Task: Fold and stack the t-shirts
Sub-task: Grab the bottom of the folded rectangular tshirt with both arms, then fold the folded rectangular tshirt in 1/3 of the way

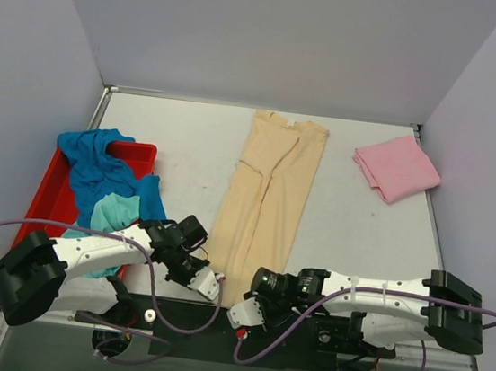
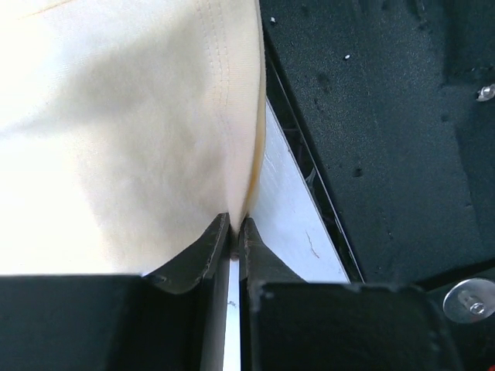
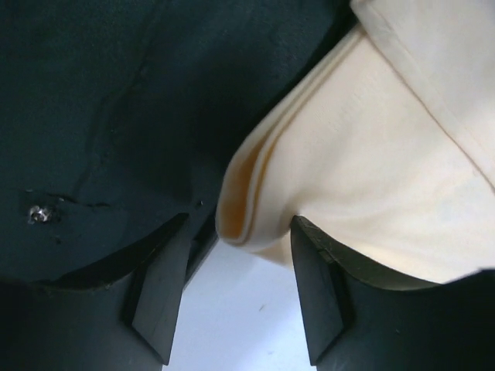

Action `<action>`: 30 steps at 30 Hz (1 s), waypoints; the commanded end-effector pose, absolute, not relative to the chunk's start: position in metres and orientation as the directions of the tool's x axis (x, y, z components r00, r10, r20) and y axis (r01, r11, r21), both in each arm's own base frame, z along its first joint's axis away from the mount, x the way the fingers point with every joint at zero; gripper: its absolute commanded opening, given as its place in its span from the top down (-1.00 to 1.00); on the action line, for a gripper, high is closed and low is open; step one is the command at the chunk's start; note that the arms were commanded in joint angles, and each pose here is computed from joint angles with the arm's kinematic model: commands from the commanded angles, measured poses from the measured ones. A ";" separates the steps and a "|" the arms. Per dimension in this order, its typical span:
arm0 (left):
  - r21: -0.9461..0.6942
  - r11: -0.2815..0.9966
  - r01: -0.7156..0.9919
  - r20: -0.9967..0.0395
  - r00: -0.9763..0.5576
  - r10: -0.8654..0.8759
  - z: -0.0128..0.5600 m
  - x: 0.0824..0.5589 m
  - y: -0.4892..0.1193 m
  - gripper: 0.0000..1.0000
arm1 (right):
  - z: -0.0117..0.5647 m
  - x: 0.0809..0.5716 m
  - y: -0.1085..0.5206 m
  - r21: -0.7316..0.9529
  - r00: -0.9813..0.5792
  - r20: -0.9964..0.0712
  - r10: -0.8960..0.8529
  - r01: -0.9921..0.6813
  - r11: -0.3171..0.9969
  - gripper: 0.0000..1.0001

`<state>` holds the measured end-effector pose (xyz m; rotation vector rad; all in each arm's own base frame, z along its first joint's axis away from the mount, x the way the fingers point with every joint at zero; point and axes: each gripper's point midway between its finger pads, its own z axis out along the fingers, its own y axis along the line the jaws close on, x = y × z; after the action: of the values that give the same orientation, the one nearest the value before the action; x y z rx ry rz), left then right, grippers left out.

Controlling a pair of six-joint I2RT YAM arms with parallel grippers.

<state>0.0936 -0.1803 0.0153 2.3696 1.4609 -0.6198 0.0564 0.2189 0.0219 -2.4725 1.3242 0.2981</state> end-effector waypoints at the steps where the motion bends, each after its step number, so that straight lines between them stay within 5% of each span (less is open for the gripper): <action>1: -0.002 -0.395 0.919 -0.561 0.326 0.761 0.031 0.091 -0.195 1.00 | 0.008 0.045 0.222 -0.126 0.568 -0.332 -0.753 -0.818 -0.561 0.27; 3: -0.027 -0.370 0.929 -0.586 0.285 0.759 0.040 0.089 -0.199 1.00 | 0.010 0.040 0.228 -0.108 0.547 -0.361 -0.755 -0.829 -0.549 0.78; 5: -0.053 -0.338 0.940 -0.613 0.237 0.754 0.051 0.090 -0.202 1.00 | 0.009 0.040 0.227 -0.101 0.521 -0.359 -0.774 -0.847 -0.522 1.00; 9: -0.044 -0.209 0.977 -0.618 0.138 0.774 0.068 0.114 -0.207 1.00 | 0.022 0.058 0.222 -0.137 0.403 -0.412 -0.817 -0.914 -0.382 1.00; 16: 0.013 0.127 0.992 -0.709 -0.081 0.700 0.137 0.211 -0.230 1.00 | 0.096 0.158 0.222 -0.136 -0.046 -0.685 -0.727 -0.973 0.189 1.00; 21: 0.148 0.252 0.956 -0.726 -0.068 0.685 0.168 0.280 -0.243 1.00 | 0.115 0.228 0.203 -0.144 -0.182 -0.759 -0.625 -0.889 0.434 1.00; 30: 0.206 0.414 0.886 -0.686 -0.171 0.708 0.170 0.397 -0.249 1.00 | 0.123 0.320 0.185 -0.145 -0.261 -0.797 -0.545 -0.792 0.593 1.00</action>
<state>0.3501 -0.2568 0.1593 1.4676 1.9190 -0.4098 0.2846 0.1721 0.0989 -1.1222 2.0487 0.3165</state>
